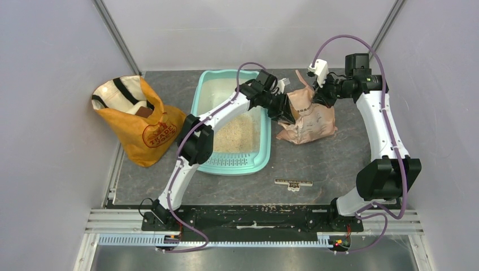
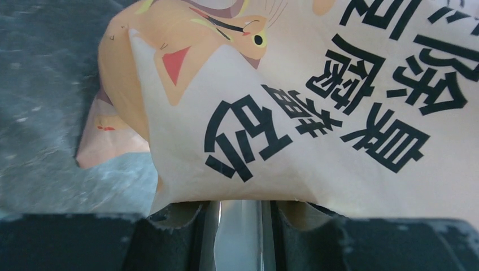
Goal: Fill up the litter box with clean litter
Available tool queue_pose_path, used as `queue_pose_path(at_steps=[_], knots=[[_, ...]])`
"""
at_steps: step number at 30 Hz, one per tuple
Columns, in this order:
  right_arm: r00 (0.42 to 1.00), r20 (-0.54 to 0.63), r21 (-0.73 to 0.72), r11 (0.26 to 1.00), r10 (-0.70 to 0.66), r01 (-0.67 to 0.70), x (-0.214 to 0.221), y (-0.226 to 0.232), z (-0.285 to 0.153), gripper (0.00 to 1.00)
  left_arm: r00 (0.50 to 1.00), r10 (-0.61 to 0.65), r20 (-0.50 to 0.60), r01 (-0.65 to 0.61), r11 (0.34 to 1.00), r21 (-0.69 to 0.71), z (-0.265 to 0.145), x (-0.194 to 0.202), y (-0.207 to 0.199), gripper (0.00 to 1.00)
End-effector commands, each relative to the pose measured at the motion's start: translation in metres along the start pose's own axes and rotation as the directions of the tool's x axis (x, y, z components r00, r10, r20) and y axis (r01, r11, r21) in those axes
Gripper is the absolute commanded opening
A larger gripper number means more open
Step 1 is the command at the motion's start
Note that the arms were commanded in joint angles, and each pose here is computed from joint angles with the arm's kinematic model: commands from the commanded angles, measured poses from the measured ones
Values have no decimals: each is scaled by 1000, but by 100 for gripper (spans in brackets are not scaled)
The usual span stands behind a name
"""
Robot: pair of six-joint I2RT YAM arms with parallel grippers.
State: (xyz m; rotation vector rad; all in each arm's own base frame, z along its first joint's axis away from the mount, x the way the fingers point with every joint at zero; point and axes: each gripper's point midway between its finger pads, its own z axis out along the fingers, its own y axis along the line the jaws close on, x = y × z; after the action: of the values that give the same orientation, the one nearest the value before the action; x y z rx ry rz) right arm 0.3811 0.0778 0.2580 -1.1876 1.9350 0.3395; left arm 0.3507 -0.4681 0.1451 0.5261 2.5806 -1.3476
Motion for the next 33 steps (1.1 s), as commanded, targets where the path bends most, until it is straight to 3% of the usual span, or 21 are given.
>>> queue_pose_path(at_steps=[1,5,15,33], knots=[[962,240,30,991,-131,128,-72,-5,-20,0,997,-57,-60,71,961,266,14,3,-40,2],[961,240,33,991,-136,132,-74,-5,-22,0,998,-65,1,60,914,402,-1,-12,-57,2],[963,220,46,987,-158,152,-75,-4,-30,0,992,-112,57,63,837,543,-41,-30,-82,2],[964,209,123,983,-163,140,-75,-37,-46,0,977,-177,120,97,868,487,-107,-35,-63,2]])
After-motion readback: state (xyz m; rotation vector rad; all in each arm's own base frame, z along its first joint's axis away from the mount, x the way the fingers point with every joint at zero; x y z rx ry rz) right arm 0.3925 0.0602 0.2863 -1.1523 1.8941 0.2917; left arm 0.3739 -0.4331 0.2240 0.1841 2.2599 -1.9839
